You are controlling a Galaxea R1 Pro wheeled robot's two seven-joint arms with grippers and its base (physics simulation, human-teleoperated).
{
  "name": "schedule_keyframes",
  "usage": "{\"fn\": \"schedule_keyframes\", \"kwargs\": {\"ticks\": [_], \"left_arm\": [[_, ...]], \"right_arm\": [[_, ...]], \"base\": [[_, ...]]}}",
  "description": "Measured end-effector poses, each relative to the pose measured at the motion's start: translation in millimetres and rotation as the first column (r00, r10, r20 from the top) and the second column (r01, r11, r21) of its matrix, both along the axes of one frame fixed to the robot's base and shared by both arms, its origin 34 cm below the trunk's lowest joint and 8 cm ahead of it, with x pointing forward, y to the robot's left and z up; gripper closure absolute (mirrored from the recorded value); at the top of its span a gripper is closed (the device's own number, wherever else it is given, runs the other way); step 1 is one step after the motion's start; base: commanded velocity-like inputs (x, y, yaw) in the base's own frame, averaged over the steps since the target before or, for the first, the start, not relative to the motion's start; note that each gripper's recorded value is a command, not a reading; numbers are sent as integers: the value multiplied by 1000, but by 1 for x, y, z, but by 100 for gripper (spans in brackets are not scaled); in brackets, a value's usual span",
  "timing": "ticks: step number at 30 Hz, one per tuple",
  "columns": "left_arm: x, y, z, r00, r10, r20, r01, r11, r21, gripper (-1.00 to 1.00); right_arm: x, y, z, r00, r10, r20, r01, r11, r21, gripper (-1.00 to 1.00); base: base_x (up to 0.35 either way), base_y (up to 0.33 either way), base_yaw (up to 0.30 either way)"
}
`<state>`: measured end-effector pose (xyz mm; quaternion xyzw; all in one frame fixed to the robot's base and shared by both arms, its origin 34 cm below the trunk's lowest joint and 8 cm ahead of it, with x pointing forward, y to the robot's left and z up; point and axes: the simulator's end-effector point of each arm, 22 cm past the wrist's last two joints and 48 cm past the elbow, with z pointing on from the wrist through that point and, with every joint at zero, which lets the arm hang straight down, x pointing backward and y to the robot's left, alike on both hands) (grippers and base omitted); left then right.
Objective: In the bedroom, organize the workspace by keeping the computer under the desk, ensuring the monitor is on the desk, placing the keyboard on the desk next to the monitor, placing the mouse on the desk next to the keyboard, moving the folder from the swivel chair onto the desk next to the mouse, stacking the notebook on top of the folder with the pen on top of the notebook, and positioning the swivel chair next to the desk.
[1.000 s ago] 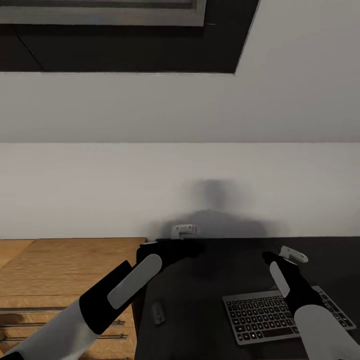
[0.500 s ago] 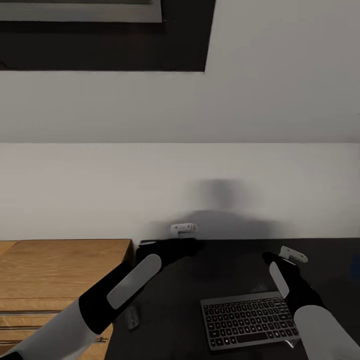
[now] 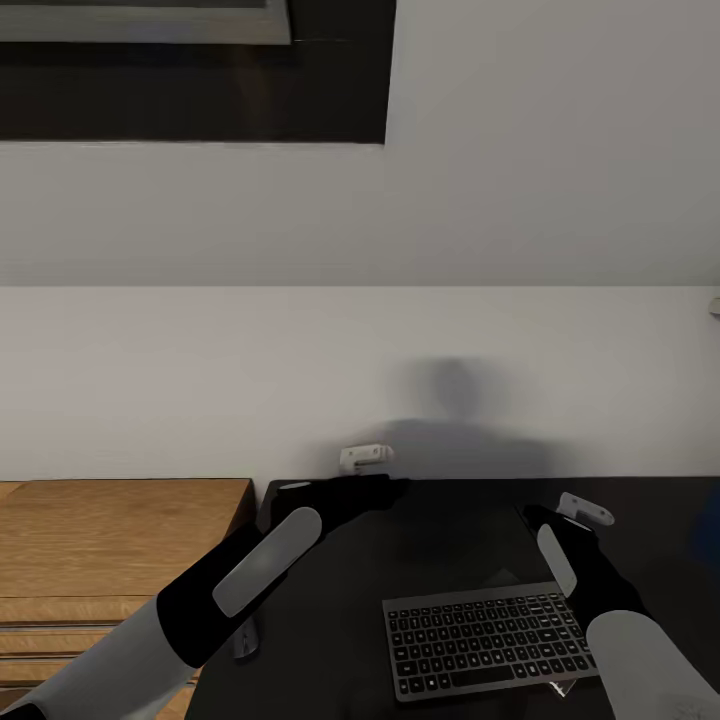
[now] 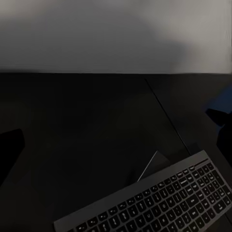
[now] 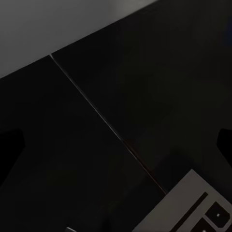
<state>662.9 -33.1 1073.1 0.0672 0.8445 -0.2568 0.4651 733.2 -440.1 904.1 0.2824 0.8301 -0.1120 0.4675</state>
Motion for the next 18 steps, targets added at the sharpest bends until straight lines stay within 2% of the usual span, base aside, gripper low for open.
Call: {"fn": "schedule_keyframes", "kwargs": {"ticks": [4, 8, 12, 13, 18], "left_arm": [[0, -1, 2, 1000, -2, 4, 2, 1000, -5, -100], [-2, -3, 7, 1000, -8, 13, 8, 1000, -12, -100], [-2, -2, 9, 1000, -7, 16, 7, 1000, -13, -100], [-2, 2, 12, 1000, -4, 26, 5, 1000, -11, -100], [-6, 8, 23, 998, -12, 55, 13, 1000, -14, -100]], "right_arm": [[0, 1, 0, 1000, 2, 1, -2, 1000, 0, -100], [6, 10, 4, 999, 35, 7, -35, 999, -31, -100], [19, 23, 21, 995, 87, 53, -81, 991, -105, -100], [19, 14, 25, 995, 85, 56, -78, 989, -124, -100], [26, -15, 40, 997, 58, 53, -50, 988, -147, -100]], "base": [[0, -2, 0], [0, 0, 0], [0, 0, 0], [0, 0, 0], [0, 0, 0]]}}
